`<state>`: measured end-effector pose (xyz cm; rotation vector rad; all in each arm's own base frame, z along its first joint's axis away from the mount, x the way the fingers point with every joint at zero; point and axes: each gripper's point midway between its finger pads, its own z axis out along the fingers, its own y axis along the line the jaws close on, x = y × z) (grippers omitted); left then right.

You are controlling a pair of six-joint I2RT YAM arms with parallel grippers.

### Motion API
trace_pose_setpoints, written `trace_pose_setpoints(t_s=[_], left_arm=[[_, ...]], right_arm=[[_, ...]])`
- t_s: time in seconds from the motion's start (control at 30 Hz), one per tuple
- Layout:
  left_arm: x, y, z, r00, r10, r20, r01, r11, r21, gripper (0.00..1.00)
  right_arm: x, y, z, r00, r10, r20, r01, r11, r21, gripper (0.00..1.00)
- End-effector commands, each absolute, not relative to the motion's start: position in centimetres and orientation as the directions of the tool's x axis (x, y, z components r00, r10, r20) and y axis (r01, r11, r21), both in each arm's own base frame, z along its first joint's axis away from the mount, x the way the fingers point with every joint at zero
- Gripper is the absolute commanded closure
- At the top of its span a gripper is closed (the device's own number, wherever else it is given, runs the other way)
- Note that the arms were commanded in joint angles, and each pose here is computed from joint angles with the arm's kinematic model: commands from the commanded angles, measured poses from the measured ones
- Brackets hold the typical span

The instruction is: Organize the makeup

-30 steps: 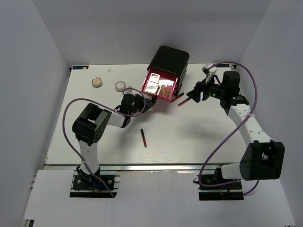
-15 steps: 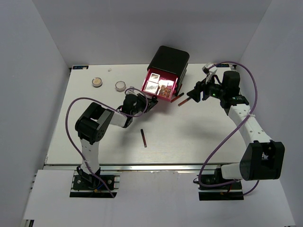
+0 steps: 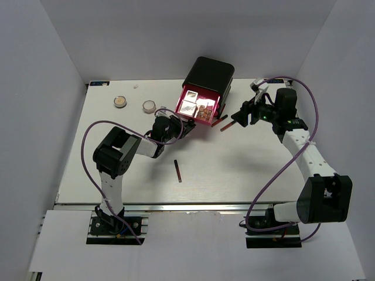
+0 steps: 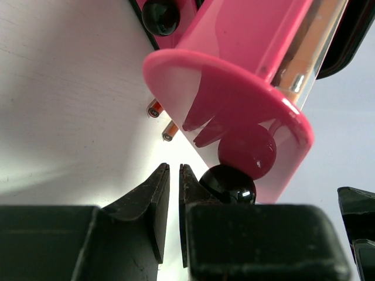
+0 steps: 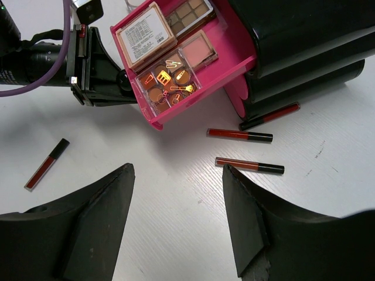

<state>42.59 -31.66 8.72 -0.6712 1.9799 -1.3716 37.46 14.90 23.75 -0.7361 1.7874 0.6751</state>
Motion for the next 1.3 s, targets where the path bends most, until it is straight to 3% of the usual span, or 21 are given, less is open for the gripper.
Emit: trace_pose_setpoints(t_s=[0.0, 0.6, 1.27], left_arm=[[43.4, -32.2, 11.3, -0.651, -0.721, -0.236, 0.005, 0.306, -0.952, 0.77], [45.2, -33.0, 12.5, -0.636, -0.72, -0.278, 0.048, 0.323, -0.945, 0.77], [47.4, -32.7, 20.4, -0.545, -0.759, -0.357, 0.136, 0.34, -0.931, 0.75]], right_arm=[[37.4, 15.0, 25.1, -0.221, -0.159, -0.962, -0.758, 0.649, 0.067, 0.33], [37.2, 15.0, 25.3, -0.215, -0.152, -0.965, -0.757, 0.651, 0.066, 0.32], [36.8, 15.1, 24.5, -0.235, -0.148, -0.961, -0.759, 0.646, 0.086, 0.32]])
